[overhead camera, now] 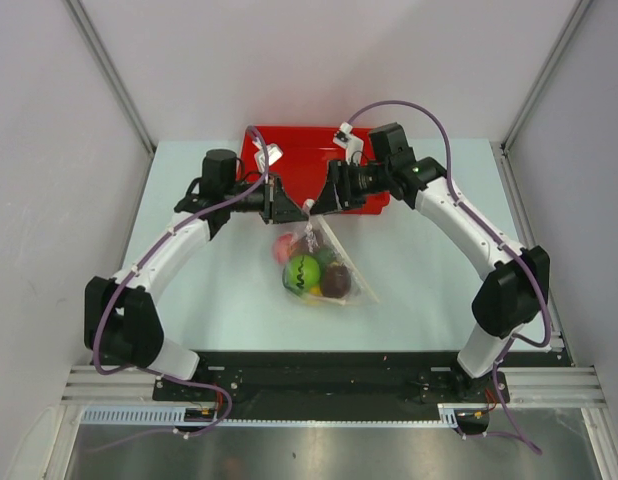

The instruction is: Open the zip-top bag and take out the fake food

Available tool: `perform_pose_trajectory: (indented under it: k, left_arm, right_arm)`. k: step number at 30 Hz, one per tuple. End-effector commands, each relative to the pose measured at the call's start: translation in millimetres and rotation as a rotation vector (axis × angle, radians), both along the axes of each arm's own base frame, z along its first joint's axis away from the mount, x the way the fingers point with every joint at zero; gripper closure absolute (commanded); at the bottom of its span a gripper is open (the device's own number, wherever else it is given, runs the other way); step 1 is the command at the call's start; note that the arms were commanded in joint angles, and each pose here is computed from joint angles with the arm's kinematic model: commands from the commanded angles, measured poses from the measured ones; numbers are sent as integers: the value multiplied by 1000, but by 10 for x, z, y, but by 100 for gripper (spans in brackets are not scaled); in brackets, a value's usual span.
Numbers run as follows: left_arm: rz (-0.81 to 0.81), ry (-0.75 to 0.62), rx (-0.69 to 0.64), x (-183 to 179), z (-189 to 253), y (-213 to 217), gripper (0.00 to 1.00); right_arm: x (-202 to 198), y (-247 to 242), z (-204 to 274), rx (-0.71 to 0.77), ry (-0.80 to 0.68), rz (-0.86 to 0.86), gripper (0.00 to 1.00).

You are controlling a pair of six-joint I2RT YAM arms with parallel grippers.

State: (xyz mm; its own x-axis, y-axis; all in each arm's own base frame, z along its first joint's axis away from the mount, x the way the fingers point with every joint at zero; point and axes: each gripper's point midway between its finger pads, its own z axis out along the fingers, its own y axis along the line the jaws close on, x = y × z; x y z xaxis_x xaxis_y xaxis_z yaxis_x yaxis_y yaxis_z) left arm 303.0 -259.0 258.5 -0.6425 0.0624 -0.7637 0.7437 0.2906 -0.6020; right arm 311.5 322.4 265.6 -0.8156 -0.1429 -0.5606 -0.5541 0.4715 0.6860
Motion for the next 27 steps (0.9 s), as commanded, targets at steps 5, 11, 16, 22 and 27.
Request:
perform_pose_trajectory:
  k: [5,11,16,22,27]
  left_arm:
    - [79,-7,33,0,73,84,100]
    - [72,-18,32,-58,79,101,100]
    - [61,-25,25,-110,89,105,100]
    - [87,5,26,-91,55,110,100]
    - [168,50,22,28,20,124,100]
  right_arm:
    - [122,161,345,45,-131,16,40]
    - [159,250,310,58,-116,30,47]
    - [207,295,285,53,-120,26,54]
    - [184,358,272,53,-110,43,73]
    - [128,353,239,43,-105,53,97]
